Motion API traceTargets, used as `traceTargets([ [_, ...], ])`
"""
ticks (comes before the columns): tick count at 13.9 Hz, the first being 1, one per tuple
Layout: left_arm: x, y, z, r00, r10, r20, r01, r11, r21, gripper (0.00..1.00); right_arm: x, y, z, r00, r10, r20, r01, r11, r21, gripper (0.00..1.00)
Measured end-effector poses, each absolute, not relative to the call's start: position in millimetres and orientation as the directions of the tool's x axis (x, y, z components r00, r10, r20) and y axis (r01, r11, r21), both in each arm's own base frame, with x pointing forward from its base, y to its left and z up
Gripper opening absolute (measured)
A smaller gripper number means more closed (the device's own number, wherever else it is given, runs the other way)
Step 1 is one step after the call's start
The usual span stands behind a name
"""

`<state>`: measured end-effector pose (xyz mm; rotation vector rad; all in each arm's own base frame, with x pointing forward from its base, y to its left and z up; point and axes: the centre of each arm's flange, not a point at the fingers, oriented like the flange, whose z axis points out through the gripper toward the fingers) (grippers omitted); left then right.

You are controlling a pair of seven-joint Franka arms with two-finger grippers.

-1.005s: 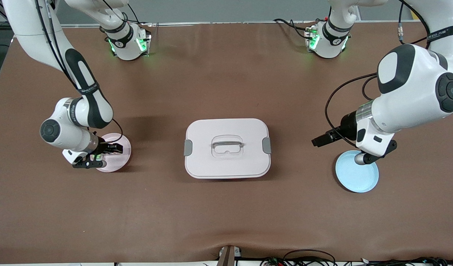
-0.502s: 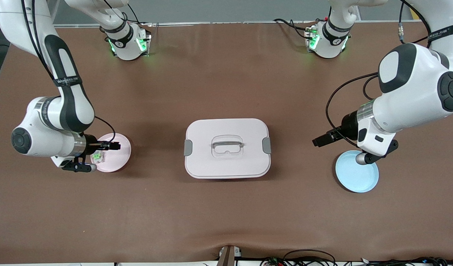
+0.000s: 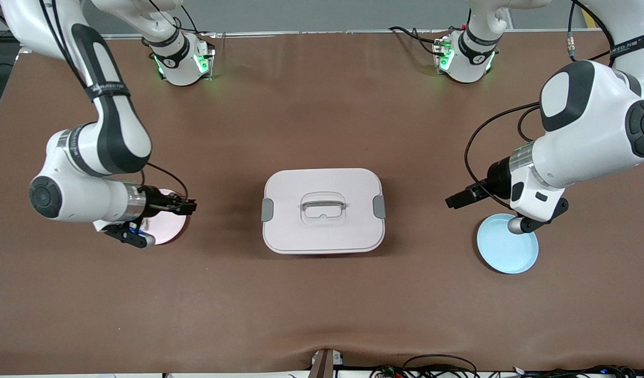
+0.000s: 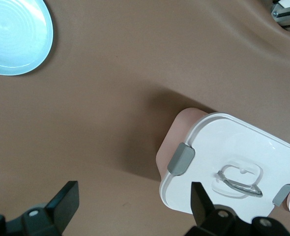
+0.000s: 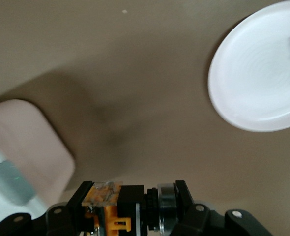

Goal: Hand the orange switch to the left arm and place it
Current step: 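Lift the orange switch off the white plate with the right gripper, then carry the switch over the box while the left gripper approaches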

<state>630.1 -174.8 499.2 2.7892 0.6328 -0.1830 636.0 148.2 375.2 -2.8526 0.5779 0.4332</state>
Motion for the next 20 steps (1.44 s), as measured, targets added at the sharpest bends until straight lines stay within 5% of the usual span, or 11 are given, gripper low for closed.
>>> traceTargets([
  [9, 628.5, -178.0, 509.7, 0.902, 0.398, -0.169, 0.430, -0.868, 0.249, 1.00, 600.0, 320.8, 463.5, 0.739, -0.585, -0.335, -0.647, -0.755, -0.108, 0.73],
  [20, 564.1, -221.1, 548.1, 0.952, 0.237, -0.196, 0.300, -0.853, 0.427, 1.00, 574.8, 486.8, 471.0, 0.410, -0.803, -0.433, -0.907, -0.408, -0.102, 0.73],
])
